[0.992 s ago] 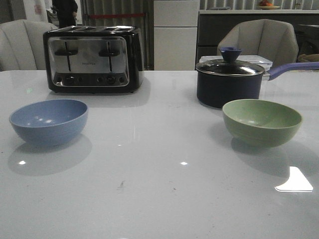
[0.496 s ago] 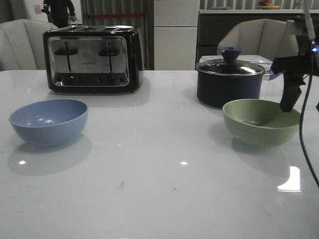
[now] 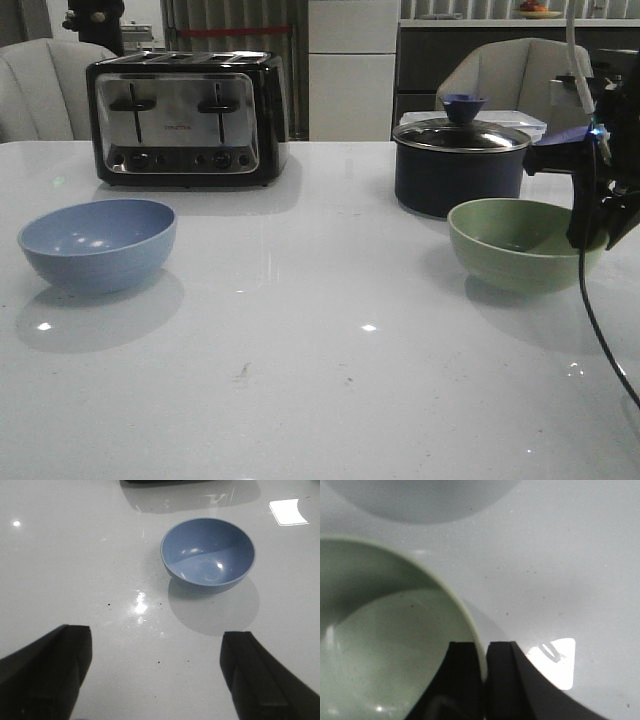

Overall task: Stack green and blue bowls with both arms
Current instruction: 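Lower the right gripper onto the rim of the pale green bowl and grasp it, then carry the green bowl with the right gripper toward the table center and set it down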

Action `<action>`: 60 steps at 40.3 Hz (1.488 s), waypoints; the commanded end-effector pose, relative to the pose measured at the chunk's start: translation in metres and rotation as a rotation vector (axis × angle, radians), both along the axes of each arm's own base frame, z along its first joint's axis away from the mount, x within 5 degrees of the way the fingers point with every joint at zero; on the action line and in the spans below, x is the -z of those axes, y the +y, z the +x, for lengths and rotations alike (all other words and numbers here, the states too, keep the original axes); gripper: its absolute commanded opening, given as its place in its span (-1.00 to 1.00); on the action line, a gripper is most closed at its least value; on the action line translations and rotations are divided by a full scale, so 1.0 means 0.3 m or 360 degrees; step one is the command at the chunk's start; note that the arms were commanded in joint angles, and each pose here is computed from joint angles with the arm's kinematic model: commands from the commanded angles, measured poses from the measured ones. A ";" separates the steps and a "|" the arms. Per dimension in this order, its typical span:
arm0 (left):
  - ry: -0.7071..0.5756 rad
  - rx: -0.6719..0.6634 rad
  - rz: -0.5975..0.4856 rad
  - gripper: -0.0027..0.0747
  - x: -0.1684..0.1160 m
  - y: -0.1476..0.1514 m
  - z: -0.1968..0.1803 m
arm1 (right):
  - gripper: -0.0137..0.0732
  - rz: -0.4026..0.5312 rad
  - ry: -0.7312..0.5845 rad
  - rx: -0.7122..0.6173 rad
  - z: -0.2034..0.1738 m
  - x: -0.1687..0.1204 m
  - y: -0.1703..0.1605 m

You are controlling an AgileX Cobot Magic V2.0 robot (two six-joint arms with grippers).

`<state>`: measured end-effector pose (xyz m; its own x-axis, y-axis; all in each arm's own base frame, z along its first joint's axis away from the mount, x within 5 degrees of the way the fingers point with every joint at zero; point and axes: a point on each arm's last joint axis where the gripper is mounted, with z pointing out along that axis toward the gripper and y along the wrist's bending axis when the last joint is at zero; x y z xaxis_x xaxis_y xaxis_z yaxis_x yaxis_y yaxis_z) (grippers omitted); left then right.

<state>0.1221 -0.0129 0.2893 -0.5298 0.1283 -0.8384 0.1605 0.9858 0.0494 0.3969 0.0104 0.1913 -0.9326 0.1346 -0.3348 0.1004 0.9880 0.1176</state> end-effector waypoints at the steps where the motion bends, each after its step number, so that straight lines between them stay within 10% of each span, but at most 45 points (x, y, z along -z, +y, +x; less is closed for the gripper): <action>1: -0.0158 -0.0009 -0.0022 0.57 -0.049 -0.001 0.017 | -0.54 0.0006 -0.0164 0.0010 0.008 -0.103 -0.005; 23: -0.0158 -0.0009 -0.0022 0.57 -0.049 -0.001 0.017 | -0.56 -0.0018 -0.0388 -0.0607 -0.191 -0.391 0.315; 36: -0.0158 -0.0009 -0.0022 0.57 -0.049 -0.001 0.017 | -0.56 0.0047 -0.0257 -0.0913 -0.243 -0.289 0.564; 52: -0.0158 -0.0009 -0.0022 0.57 -0.049 -0.001 0.017 | -0.54 0.0013 -0.0098 -0.0946 -0.196 -0.119 0.623; 60: -0.0158 -0.0009 -0.0022 0.57 -0.049 -0.001 0.017 | -0.03 0.0003 -0.0105 -0.0950 -0.194 -0.119 0.622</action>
